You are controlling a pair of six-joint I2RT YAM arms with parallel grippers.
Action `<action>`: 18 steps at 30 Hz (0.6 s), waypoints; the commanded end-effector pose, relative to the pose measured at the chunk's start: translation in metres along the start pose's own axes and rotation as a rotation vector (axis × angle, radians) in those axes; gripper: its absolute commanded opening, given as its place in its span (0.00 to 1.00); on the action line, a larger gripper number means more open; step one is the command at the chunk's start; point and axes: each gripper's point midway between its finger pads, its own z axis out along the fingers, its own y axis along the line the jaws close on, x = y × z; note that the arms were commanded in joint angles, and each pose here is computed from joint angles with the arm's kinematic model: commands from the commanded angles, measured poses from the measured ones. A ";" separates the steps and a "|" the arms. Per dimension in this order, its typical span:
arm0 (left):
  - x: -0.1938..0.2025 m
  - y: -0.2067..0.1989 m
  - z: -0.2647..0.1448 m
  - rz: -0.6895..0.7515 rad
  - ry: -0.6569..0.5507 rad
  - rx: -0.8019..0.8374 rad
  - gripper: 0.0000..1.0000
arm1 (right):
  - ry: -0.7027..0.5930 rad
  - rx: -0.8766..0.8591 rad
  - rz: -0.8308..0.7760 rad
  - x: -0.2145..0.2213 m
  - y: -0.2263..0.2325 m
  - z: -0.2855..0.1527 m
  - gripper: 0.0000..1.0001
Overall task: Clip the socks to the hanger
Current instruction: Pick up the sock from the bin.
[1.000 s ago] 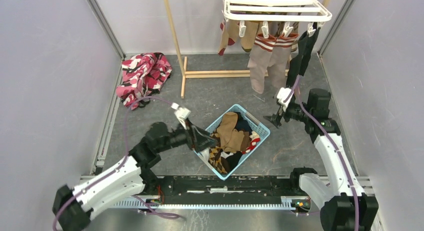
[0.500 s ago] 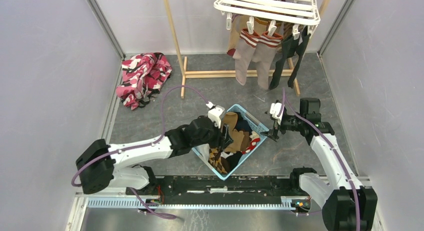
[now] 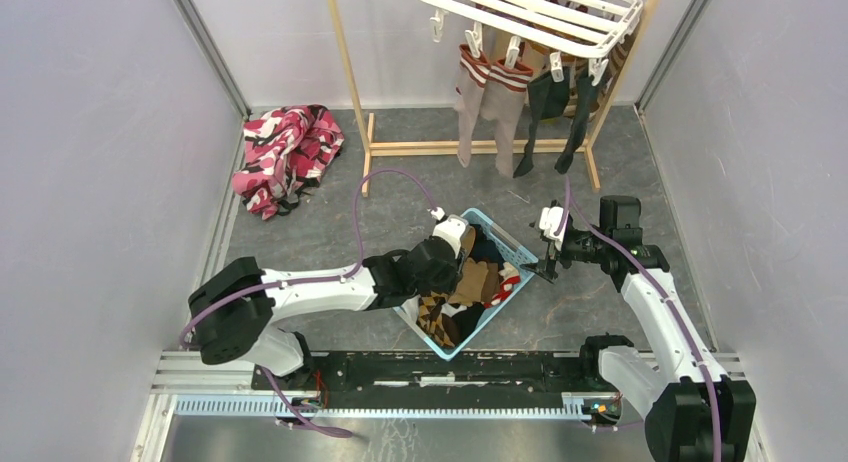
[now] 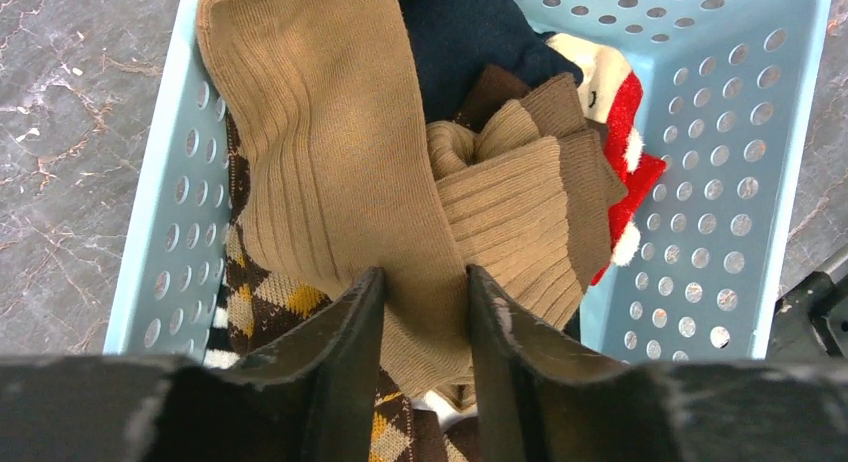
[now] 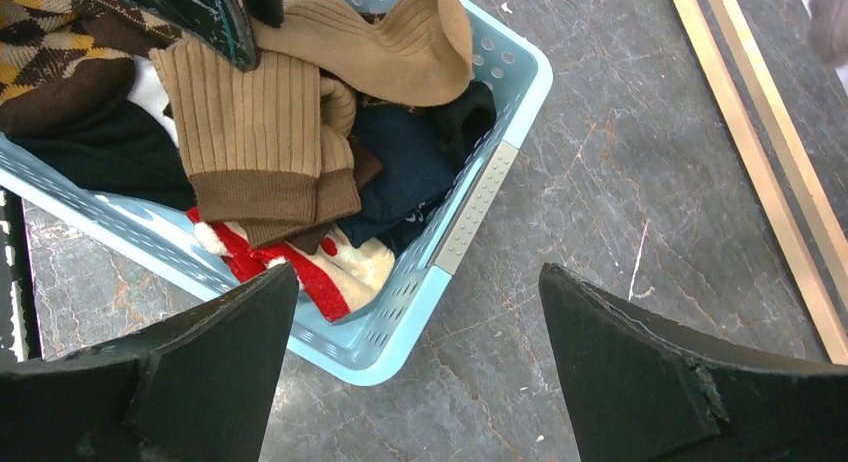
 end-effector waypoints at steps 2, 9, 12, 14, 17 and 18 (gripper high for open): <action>-0.021 -0.002 -0.003 0.040 -0.052 -0.011 0.33 | -0.018 -0.011 -0.026 -0.006 0.002 0.000 0.98; -0.030 -0.005 -0.020 0.026 -0.099 0.034 0.12 | -0.022 -0.022 -0.024 -0.006 0.004 0.000 0.98; -0.037 -0.011 -0.028 0.009 -0.135 0.089 0.12 | -0.034 -0.048 -0.027 -0.007 0.010 0.001 0.98; -0.036 -0.011 -0.029 -0.002 -0.133 0.105 0.19 | -0.042 -0.067 -0.033 -0.009 0.013 0.001 0.98; -0.031 -0.010 -0.028 -0.007 -0.117 0.120 0.19 | -0.043 -0.074 -0.036 -0.008 0.014 0.002 0.98; -0.029 -0.011 -0.028 -0.007 -0.112 0.129 0.12 | -0.042 -0.074 -0.036 -0.008 0.014 0.002 0.98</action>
